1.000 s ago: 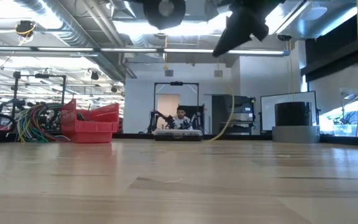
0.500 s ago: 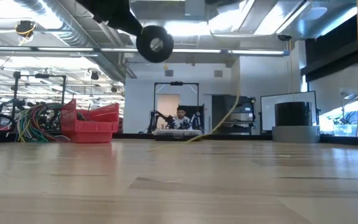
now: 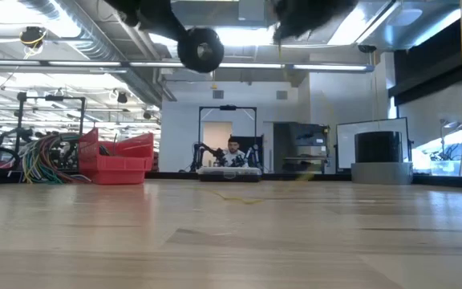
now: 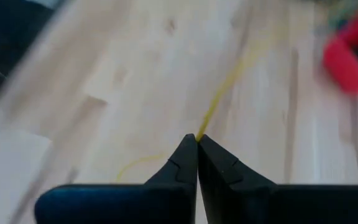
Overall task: Coil cords
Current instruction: Uncoil the yellow wire from the spool
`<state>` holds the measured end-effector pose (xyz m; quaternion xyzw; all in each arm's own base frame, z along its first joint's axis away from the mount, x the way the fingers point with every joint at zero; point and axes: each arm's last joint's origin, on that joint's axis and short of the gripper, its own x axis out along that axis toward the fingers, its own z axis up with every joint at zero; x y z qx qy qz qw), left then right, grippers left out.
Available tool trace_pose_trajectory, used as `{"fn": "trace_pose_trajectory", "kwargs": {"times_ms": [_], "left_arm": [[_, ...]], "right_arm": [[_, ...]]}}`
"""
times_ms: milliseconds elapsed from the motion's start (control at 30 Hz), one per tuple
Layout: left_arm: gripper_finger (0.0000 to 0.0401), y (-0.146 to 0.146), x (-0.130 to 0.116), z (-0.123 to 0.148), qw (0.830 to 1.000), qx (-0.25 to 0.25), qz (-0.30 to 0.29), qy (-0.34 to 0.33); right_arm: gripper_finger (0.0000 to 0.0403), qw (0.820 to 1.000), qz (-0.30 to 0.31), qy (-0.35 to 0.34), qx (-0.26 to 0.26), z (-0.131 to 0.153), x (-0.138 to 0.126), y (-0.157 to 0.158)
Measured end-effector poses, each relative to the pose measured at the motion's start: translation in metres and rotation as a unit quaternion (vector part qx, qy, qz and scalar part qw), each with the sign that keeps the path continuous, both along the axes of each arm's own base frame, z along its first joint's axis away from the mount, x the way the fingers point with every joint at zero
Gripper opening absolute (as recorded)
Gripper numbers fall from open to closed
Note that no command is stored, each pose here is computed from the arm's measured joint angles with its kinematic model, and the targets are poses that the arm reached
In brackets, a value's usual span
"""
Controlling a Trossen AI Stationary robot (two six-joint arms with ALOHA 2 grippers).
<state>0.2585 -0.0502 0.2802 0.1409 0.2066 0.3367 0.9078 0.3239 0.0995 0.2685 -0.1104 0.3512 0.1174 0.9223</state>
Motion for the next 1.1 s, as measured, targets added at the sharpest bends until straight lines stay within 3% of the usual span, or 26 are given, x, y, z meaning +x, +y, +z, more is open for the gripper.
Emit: {"fn": "trace_pose_trajectory", "kwargs": {"times_ms": [200,400,600,767,900,1100], "left_arm": [[0.0001,-0.011,-0.001,0.008,0.999,0.013,-0.027,-0.018],[0.0001,-0.022,-0.010,0.014,0.998,0.018,-0.054,-0.019],[0.0006,-0.028,-0.017,0.017,0.997,0.022,-0.073,-0.013],[0.0002,-0.028,-0.020,0.014,0.996,0.031,-0.078,0.008],[0.0004,-0.025,-0.022,0.011,0.997,0.031,-0.072,0.025],[0.0004,-0.023,-0.024,0.007,0.996,0.029,-0.066,0.045]], "right_arm": [[0.0009,0.992,-0.095,0.084,-0.009,-0.022,0.004,-0.032],[0.0009,0.962,-0.219,0.149,-0.064,-0.030,-0.008,-0.055],[0.0009,0.937,-0.280,0.144,-0.149,-0.030,-0.014,-0.061],[0.0009,0.924,-0.312,0.116,-0.188,-0.020,-0.020,-0.065],[0.0009,0.920,-0.339,0.088,-0.175,-0.007,-0.027,-0.067],[0.0009,0.932,-0.338,0.095,-0.096,-0.007,-0.026,-0.064]]}}
